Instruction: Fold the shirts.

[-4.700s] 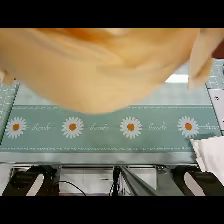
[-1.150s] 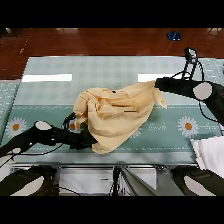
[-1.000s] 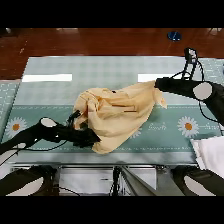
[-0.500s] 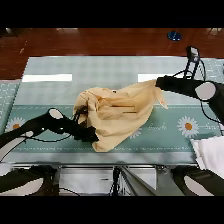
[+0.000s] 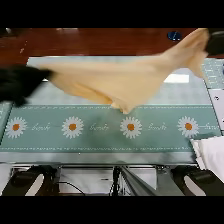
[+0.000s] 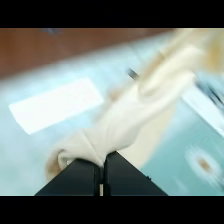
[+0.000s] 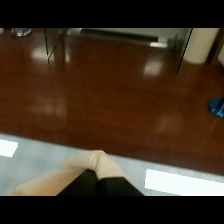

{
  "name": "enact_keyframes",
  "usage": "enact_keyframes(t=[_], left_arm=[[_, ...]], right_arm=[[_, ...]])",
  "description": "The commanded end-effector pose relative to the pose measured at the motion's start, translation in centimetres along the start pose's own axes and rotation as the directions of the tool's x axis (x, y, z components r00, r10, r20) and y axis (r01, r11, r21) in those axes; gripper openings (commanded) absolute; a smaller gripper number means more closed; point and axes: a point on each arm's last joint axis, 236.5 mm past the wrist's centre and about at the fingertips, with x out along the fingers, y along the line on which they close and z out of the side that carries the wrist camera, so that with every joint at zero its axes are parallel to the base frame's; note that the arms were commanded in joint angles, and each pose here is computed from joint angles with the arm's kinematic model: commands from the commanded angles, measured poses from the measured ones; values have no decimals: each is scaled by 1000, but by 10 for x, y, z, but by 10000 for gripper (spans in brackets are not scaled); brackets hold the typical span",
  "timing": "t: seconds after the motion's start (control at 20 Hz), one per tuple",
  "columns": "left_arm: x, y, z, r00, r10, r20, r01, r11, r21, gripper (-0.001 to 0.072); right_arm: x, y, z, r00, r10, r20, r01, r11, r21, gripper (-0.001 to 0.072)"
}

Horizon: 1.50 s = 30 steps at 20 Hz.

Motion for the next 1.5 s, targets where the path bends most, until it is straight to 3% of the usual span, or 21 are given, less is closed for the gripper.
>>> enact_keyframes(t=[0.0,0.15,0.25,0.4,0.5,0.65,0.8,0.95,1.0,1.15,1.45], left_arm=[[-113,-39,101,927,200,318,-276,936,219,37],[-145,-73,130,900,200,386,-323,901,288,37],[-156,-91,133,903,187,387,-305,913,272,37],[-167,-112,104,945,203,258,-260,943,209,36],[-189,-102,86,924,329,192,-358,924,137,37],[-185,-84,17,915,384,-126,-385,923,18,37],[-153,-49,-20,887,358,-293,-384,922,-36,37],[-108,2,-110,800,221,-558,-344,931,-123,37],[-91,18,-135,786,176,-593,-326,933,-155,37],[-29,73,-178,835,124,-537,-285,931,-229,37],[41,192,-193,860,271,-432,-365,918,-153,38]], right_arm=[[-83,-6,86,980,-19,200,6,998,65,26],[-150,-1,142,933,1,360,-38,995,95,25],[-184,0,151,935,8,355,-48,993,104,25],[-215,1,115,985,11,170,-33,992,121,25],[-235,-20,77,997,-73,5,72,990,122,25],[-241,-33,3,940,-129,-316,173,978,115,25],[-193,-13,-41,866,-44,-498,106,990,97,25],[-124,-9,-141,655,-34,-754,48,999,-4,25],[-91,-10,-166,636,-41,-770,38,999,-22,25],[11,-8,-197,712,-38,-701,23,999,-30,25],[151,2,-205,865,-2,-501,2,1000,-2,26]])
